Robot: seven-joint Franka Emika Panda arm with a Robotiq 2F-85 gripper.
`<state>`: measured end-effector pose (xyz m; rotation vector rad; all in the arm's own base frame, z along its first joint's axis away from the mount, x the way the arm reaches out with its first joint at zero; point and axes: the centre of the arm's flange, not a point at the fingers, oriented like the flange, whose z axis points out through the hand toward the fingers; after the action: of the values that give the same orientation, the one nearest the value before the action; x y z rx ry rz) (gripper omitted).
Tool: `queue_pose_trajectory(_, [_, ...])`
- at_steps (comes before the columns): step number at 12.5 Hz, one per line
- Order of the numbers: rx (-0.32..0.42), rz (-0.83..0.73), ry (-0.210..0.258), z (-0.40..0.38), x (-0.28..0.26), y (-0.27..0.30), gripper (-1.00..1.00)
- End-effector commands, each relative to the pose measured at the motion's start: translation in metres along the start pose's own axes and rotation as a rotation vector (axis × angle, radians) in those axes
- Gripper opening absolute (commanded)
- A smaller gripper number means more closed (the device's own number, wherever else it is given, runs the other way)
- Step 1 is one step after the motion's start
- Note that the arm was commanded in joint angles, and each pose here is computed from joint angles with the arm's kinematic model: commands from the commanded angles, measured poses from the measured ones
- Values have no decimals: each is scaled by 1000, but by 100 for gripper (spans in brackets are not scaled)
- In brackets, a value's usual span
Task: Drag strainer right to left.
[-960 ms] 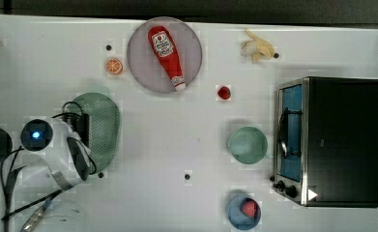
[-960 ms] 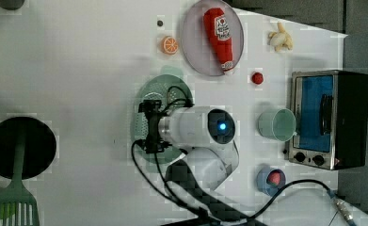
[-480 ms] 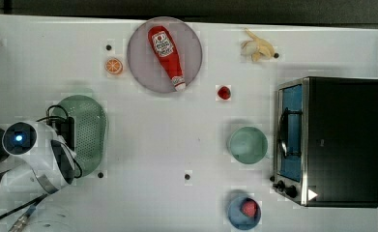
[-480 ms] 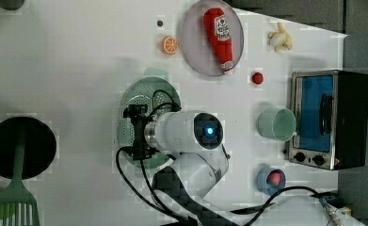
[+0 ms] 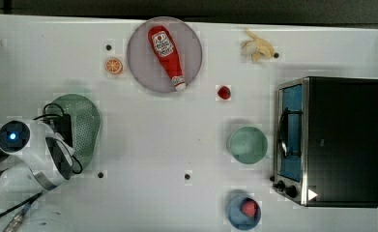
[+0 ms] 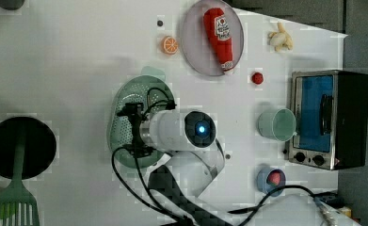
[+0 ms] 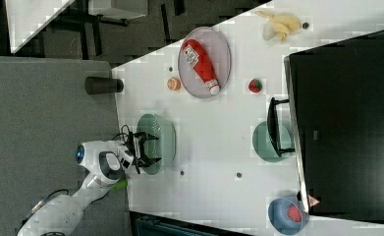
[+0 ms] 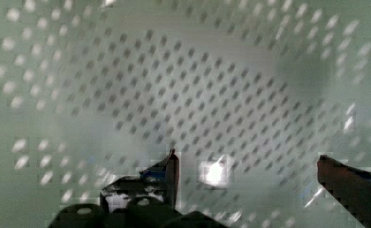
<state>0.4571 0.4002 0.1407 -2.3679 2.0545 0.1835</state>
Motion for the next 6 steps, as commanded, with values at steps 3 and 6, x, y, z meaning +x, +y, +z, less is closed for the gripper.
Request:
queue_pose_trajectory(3, [106, -284, 31, -174, 63, -47, 100])
queue_pose_trajectory(6, [98, -392, 34, -289, 157, -46, 100])
